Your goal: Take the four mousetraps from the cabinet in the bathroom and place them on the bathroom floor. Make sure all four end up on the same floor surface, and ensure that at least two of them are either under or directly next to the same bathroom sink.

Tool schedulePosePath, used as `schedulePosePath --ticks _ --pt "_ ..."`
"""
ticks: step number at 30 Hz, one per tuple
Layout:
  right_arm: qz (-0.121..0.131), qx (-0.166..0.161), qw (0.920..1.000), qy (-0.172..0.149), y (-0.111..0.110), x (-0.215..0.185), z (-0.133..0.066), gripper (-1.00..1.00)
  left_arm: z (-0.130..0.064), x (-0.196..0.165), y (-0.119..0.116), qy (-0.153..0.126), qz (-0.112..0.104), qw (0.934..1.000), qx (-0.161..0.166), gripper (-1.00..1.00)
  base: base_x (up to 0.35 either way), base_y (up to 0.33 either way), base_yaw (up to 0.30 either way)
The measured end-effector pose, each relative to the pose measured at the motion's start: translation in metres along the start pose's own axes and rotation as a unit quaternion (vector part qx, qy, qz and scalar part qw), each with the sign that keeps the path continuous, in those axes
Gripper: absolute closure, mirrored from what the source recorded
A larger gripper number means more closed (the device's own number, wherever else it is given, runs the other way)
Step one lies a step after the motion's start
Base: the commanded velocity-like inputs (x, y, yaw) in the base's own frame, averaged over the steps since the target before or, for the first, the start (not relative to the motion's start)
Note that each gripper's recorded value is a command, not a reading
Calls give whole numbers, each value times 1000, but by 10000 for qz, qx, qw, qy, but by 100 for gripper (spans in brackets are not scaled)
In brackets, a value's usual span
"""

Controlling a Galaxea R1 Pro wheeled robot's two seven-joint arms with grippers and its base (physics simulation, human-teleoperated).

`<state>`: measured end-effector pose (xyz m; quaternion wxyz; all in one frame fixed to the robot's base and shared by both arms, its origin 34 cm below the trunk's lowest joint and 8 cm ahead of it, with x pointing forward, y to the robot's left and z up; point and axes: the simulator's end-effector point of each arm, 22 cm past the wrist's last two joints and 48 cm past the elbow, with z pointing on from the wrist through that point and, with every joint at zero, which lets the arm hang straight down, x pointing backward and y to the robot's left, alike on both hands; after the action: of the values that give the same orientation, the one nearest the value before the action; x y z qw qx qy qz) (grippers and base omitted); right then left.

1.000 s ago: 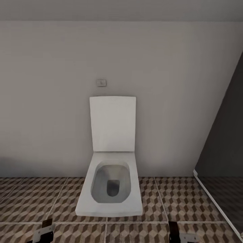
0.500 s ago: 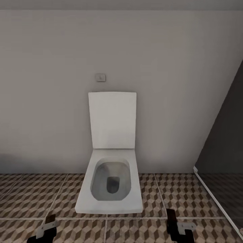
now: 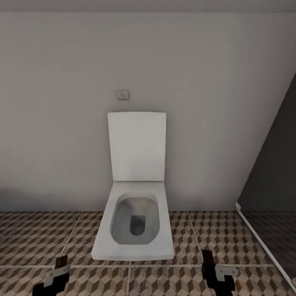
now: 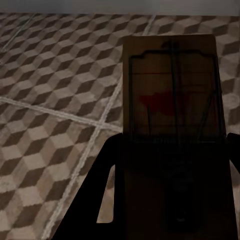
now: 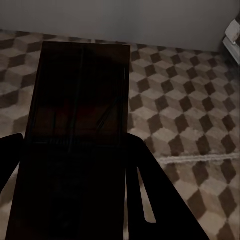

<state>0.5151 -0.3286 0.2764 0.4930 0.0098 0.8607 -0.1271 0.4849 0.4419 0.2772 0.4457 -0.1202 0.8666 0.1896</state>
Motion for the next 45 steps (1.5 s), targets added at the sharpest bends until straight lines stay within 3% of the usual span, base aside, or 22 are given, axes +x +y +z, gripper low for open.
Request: schedulePosePath --ticks 4,9,13,17,22,34,45 --pt "18 5 10000 -82 0 -8 3 100 2 -12 -4 -160 -75 9998 36 100 0 0 0" --pt "68 20 9994 -326 0 -30 10 100 8 -54 -24 -507 -231 9982 226 100 0 0 0" --pt "104 33 9989 -462 0 -43 13 100 11 -59 -32 -309 -210 9988 307 100 0 0 0" --pt "118 41 9987 -498 0 -46 14 100 12 -73 -38 -355 -324 9984 288 100 0 0 0" --pt "124 42 9987 -496 0 -46 14 100 12 -84 -18 -432 -424 9979 -222 100 0 0 0" --pt "110 32 9987 -500 0 -46 14 100 13 -87 -15 -449 -398 9979 -255 100 0 0 0" --pt "52 -1 9996 -290 4 -23 17 100 20 -68 -15 -285 -283 9988 -277 100 0 0 0"
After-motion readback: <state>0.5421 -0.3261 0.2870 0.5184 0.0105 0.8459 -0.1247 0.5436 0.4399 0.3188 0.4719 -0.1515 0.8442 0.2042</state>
